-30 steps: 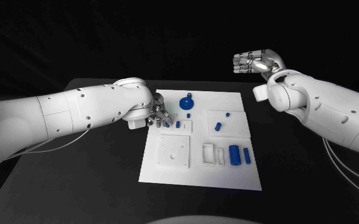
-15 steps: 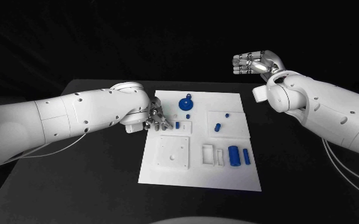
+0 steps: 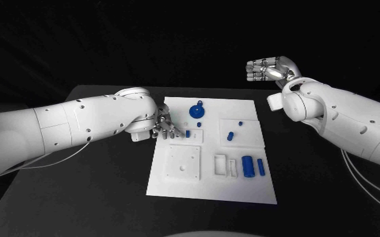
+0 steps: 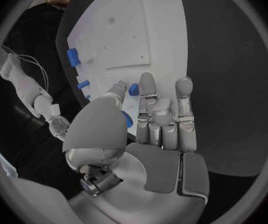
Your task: Assemble the parts on the task board
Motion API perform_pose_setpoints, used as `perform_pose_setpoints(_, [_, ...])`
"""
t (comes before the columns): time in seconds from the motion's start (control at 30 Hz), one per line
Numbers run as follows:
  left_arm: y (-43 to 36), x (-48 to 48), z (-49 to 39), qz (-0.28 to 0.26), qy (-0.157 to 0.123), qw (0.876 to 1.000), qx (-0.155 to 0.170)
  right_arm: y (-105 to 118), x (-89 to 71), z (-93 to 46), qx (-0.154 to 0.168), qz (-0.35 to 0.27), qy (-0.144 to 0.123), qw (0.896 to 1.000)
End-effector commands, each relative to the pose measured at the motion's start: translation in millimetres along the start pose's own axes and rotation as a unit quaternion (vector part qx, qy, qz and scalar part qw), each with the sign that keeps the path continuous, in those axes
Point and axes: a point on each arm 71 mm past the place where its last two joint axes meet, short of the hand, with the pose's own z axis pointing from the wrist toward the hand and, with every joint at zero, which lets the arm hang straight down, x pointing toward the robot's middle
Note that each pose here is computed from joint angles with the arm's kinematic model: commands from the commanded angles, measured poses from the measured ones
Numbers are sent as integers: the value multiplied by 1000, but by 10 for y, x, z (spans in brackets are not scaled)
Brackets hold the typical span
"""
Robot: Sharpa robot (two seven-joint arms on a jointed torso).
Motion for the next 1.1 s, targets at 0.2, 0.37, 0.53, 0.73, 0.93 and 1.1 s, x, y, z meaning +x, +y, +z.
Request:
perform_pose_setpoints(0.2, [-36, -28, -55, -23, 5, 999, 29, -4, 17, -3, -3, 2, 6, 1000])
perform_pose_setpoints(0.37, [-59, -118, -118, -51, -10, 998, 46, -10, 18, -2, -2, 2, 6, 1000])
perform_pose_setpoints(0.53, [-118, -279, -225, -89, -60, 990, 90, -18, 10, -4, -1, 2, 5, 1000])
perform_pose_setpoints(0.73, [-263, -422, -329, -111, -139, 966, 187, -21, 4, -6, 0, 2, 5, 1000])
perform_pose_setpoints(0.93, [-400, -422, -373, -54, -230, 930, 283, -21, 3, -7, 0, 3, 6, 1000])
perform_pose_setpoints(1.1, [-466, -325, -306, 26, -258, 912, 319, -20, 5, -8, 0, 3, 6, 1000])
